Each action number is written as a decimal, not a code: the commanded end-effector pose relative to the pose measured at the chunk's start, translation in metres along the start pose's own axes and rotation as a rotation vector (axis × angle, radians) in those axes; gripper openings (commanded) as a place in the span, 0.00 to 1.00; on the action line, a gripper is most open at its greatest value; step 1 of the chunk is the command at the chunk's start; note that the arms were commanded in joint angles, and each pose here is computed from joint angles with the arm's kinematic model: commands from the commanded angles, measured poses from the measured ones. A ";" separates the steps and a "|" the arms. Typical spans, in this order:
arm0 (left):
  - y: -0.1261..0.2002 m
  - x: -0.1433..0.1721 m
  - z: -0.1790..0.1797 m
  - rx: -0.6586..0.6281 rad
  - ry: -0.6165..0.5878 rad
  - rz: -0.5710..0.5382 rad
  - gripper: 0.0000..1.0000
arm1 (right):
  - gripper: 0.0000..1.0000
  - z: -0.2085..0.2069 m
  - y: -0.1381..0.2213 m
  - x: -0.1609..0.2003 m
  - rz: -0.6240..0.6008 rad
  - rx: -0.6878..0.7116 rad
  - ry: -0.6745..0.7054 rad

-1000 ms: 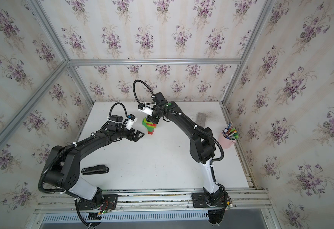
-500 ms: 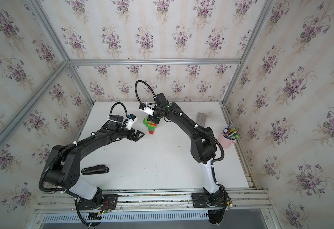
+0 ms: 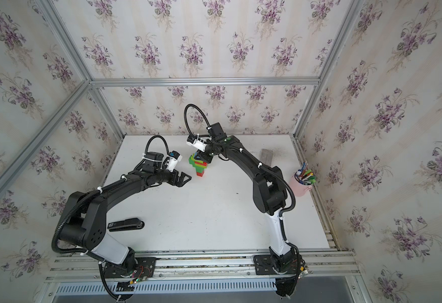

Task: Assemble a spoon with lego
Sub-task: Assemble the lego brick with the lego brick, then pick up the lego brick from the center of the board, then place the lego brick at the center of the board.

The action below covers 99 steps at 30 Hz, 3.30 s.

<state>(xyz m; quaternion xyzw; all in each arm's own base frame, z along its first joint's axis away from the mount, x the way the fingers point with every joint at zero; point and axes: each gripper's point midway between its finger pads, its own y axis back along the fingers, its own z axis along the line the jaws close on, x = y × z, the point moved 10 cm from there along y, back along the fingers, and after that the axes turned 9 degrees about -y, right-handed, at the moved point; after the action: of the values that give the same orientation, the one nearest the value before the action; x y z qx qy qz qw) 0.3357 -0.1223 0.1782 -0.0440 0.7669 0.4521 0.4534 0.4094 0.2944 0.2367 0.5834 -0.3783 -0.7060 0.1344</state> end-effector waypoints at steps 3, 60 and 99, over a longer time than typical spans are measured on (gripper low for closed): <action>0.003 -0.001 -0.001 0.002 -0.003 0.001 0.99 | 0.13 0.001 -0.018 0.047 0.326 -0.017 -0.158; 0.021 -0.025 0.037 0.013 0.253 -0.014 0.99 | 0.36 -0.006 -0.046 0.001 0.202 -0.022 -0.114; 0.100 -0.057 0.009 -0.040 0.217 -0.110 0.99 | 0.15 0.075 0.038 0.127 -0.508 -0.600 -0.889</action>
<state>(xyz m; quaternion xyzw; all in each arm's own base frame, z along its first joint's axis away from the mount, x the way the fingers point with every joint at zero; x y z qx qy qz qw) 0.3294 -0.0770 0.2867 -0.1441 0.7968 0.4298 0.3995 0.2912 0.2131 0.1562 0.2210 -0.0873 -0.9713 -0.0119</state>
